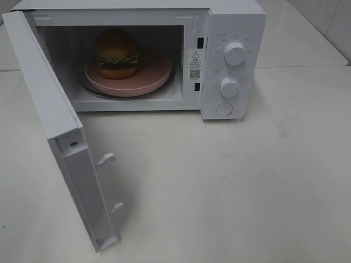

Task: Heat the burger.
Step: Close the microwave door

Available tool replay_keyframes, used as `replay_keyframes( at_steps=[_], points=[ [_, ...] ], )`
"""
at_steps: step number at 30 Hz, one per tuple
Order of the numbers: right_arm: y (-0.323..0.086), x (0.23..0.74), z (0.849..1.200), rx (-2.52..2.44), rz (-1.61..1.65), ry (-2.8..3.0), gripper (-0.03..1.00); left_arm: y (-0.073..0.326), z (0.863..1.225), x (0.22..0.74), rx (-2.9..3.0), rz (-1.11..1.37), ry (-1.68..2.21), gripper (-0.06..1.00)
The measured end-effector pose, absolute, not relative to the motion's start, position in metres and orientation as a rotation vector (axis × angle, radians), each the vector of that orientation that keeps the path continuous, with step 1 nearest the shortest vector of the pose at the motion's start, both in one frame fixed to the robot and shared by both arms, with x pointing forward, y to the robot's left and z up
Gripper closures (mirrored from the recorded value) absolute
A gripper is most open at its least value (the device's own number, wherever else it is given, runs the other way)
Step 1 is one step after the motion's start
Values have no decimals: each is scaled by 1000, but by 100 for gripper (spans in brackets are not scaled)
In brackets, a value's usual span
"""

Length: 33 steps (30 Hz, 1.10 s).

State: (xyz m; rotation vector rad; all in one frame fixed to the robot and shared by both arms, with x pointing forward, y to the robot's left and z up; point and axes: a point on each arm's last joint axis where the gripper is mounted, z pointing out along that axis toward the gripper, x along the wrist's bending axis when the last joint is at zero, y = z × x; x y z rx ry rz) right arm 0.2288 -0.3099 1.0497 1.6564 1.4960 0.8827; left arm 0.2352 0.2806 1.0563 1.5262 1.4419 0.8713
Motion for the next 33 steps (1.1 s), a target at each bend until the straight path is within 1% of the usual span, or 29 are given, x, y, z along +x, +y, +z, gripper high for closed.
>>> replay_keyframes(
  at_steps=[33],
  points=[
    [-310, 229, 1050, 1656, 883, 1496, 21, 281, 1056, 235, 1526, 872, 1443, -4]
  ],
)
